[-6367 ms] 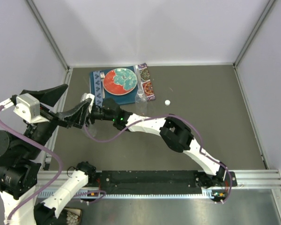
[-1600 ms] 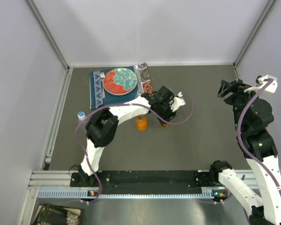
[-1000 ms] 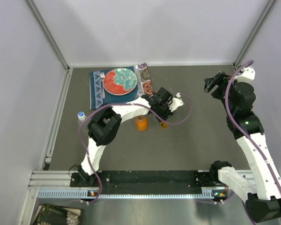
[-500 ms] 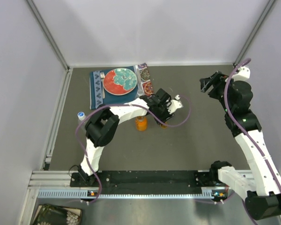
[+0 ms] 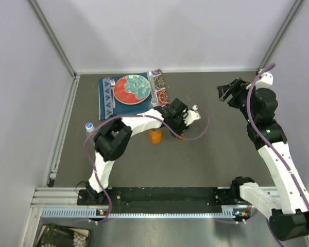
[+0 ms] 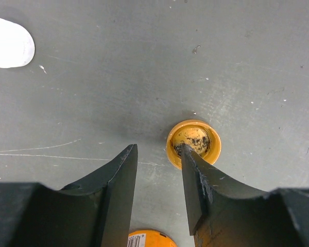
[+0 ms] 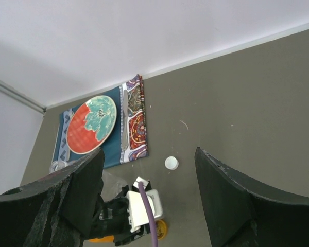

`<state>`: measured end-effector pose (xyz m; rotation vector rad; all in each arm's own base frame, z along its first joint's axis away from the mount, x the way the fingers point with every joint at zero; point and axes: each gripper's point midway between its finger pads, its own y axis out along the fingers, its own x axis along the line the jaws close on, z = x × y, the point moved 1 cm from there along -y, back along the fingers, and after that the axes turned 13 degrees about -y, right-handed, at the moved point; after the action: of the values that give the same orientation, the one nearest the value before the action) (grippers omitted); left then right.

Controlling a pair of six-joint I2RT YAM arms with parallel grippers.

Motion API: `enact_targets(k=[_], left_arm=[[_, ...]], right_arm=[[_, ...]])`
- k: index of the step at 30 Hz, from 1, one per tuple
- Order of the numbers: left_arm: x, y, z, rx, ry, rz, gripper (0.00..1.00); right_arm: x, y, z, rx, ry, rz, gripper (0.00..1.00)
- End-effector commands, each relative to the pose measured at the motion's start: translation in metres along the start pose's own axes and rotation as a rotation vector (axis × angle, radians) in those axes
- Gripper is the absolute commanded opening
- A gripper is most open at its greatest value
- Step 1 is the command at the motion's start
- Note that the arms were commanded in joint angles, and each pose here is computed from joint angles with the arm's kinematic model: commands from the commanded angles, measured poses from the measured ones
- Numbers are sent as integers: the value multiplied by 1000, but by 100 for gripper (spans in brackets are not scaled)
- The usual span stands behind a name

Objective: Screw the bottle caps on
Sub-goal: Pick up the bottle cap from the center of the board.

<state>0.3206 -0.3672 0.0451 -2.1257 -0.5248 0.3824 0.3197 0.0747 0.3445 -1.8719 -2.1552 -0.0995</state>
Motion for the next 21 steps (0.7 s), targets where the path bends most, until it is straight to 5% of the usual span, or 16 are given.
enact_targets(k=[1,13,18,21], left_arm=[[5,4,-14,-48,25,-8,45],[5,22,6,6,28,2,42],[3,22,7,18,25,12,9],[2,14,3,18,17,13,0]], right_arm=[[4,1,-14,-51,11,-22,72],[5,0,-18,-64,19,-26,71],[12,0,-21,-65,28,-61,71],[14,0,-23,-69,33,-71,69]])
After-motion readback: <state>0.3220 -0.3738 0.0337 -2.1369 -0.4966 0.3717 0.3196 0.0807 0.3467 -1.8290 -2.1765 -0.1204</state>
